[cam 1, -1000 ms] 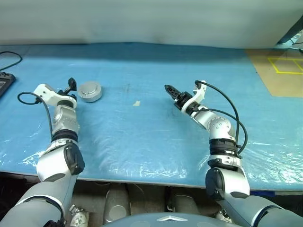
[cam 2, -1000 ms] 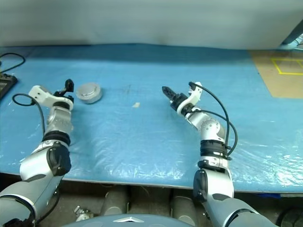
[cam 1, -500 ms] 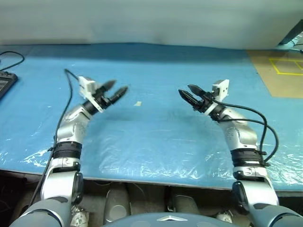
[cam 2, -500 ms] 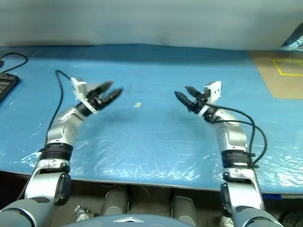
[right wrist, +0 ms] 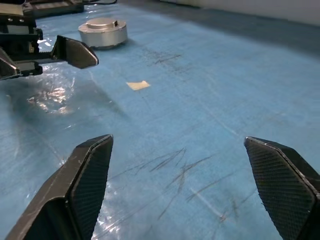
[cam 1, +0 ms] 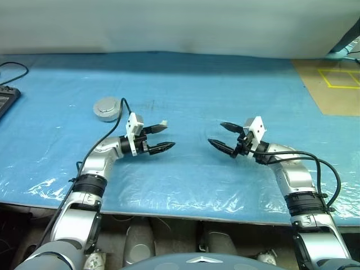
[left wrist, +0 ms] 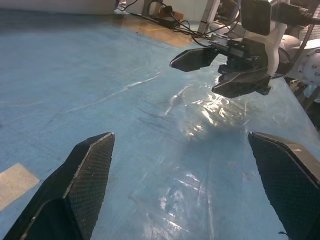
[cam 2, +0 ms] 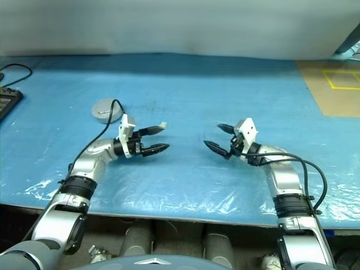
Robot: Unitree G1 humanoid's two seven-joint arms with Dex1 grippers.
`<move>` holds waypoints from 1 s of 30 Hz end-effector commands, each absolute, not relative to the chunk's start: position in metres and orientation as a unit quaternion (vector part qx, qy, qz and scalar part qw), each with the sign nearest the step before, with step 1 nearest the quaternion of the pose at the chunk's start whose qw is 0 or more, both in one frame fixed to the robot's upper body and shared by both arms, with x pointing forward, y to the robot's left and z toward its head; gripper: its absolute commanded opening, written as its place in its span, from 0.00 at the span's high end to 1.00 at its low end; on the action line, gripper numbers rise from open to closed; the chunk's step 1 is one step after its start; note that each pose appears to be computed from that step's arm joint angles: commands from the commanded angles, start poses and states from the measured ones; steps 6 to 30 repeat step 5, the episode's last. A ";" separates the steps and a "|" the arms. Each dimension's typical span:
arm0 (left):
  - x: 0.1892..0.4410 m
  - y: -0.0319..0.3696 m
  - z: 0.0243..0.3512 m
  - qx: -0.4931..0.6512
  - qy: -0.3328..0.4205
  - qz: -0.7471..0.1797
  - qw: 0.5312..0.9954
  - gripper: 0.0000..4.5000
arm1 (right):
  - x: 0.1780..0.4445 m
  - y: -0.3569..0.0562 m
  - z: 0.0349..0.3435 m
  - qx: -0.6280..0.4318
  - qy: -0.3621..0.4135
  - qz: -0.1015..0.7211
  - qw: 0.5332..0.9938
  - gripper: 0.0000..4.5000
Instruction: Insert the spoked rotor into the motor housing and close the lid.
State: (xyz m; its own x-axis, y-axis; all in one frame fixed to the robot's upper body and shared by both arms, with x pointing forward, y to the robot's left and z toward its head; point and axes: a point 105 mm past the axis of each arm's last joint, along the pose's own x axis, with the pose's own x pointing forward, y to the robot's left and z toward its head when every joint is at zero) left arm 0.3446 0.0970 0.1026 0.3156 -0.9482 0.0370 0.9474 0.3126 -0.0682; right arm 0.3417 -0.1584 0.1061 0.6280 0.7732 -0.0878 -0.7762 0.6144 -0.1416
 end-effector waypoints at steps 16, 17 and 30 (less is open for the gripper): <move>0.348 0.097 0.116 -0.024 -0.018 -0.592 0.805 0.00 | 0.359 -0.165 0.125 -0.109 -0.023 0.399 0.910 0.01; 0.348 0.097 0.116 -0.024 -0.018 -0.592 0.805 0.00 | 0.359 -0.165 0.125 -0.109 -0.023 0.399 0.910 0.01; 0.348 0.097 0.116 -0.024 -0.018 -0.592 0.805 0.00 | 0.359 -0.165 0.125 -0.109 -0.023 0.399 0.910 0.01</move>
